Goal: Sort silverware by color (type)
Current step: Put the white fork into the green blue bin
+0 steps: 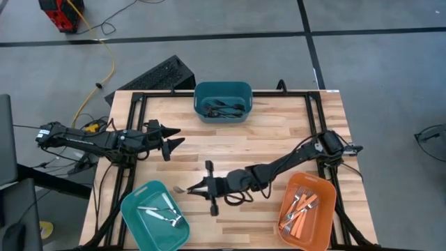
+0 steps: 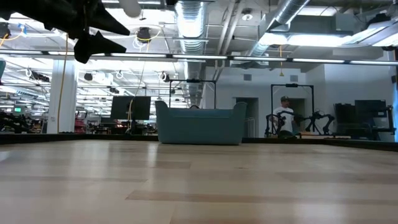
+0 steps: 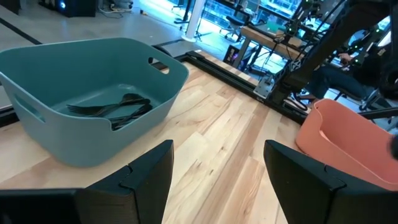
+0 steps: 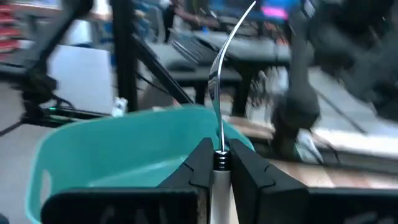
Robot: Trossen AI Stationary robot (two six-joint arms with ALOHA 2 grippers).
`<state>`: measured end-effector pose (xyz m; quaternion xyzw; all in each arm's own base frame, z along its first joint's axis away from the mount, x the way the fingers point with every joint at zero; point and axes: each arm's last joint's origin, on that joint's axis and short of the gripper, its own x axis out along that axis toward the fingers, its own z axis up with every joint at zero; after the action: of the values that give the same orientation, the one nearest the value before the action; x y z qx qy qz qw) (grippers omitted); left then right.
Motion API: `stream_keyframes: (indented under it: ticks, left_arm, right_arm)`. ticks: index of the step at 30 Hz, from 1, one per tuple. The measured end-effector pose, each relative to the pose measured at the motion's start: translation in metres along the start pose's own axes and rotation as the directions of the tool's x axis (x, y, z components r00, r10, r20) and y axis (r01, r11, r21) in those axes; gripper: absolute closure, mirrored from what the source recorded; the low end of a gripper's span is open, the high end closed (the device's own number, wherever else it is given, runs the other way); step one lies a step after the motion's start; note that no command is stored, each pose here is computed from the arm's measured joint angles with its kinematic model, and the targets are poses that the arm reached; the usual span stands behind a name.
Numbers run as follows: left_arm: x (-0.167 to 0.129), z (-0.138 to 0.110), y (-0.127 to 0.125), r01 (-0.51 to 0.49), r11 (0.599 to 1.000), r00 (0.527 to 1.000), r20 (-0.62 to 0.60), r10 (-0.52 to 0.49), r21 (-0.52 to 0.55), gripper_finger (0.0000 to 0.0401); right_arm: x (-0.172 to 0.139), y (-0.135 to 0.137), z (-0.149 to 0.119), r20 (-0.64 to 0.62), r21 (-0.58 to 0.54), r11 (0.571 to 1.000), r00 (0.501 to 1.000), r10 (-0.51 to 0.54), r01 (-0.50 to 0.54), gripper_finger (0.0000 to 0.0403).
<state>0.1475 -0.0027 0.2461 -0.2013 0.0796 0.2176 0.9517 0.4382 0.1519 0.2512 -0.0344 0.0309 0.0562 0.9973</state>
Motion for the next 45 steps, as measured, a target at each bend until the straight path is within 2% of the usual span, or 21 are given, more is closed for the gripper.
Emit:
stream_keyframes:
  ticks: [2,4,8,20,28,33,39,45]
  left_arm:
    - [0.000,0.001,0.000,0.002,1.000,1.000,0.006,-0.002,-0.004,0.0166]
    - [0.000,0.001,0.000,0.002,1.000,1.000,0.008,-0.002,-0.004,0.0166]
    - [0.000,0.001,0.000,0.003,1.000,1.000,0.009,-0.003,-0.004,0.0166]
    - [0.000,0.003,-0.002,0.015,1.000,0.999,0.033,-0.015,0.000,0.0166]
    - [0.000,0.004,-0.002,0.023,1.000,0.999,0.037,-0.023,-0.004,0.0166]
    - [0.000,0.004,-0.003,0.041,0.999,0.999,0.028,-0.041,-0.003,0.0166]
    - [0.000,0.004,-0.003,0.042,0.999,0.999,0.028,-0.042,0.008,0.0166]
    - [0.000,0.004,-0.003,0.043,0.999,0.999,0.027,-0.044,0.007,0.0166]
  right_arm:
    - [0.002,0.002,0.001,0.064,-0.053,0.997,0.996,0.057,-0.054,0.0347]
    - [0.005,0.005,0.002,0.151,-0.081,0.994,0.985,0.080,-0.068,0.0347]
    - [0.009,0.011,-0.002,0.246,-0.124,0.986,0.959,0.138,-0.110,0.0347]
    - [0.027,0.008,0.009,0.346,-0.156,0.973,0.913,0.216,-0.171,0.0347]
    - [0.074,0.015,-0.007,0.339,-0.162,0.952,0.892,0.300,-0.259,0.0347]
    - [0.096,0.025,-0.019,0.254,-0.163,0.940,0.908,0.334,-0.300,0.0347]
    - [0.113,0.026,-0.021,0.254,-0.161,0.927,0.894,0.369,-0.337,0.0347]
    - [0.128,0.027,-0.044,0.200,-0.158,0.906,0.886,0.419,-0.393,0.0347]
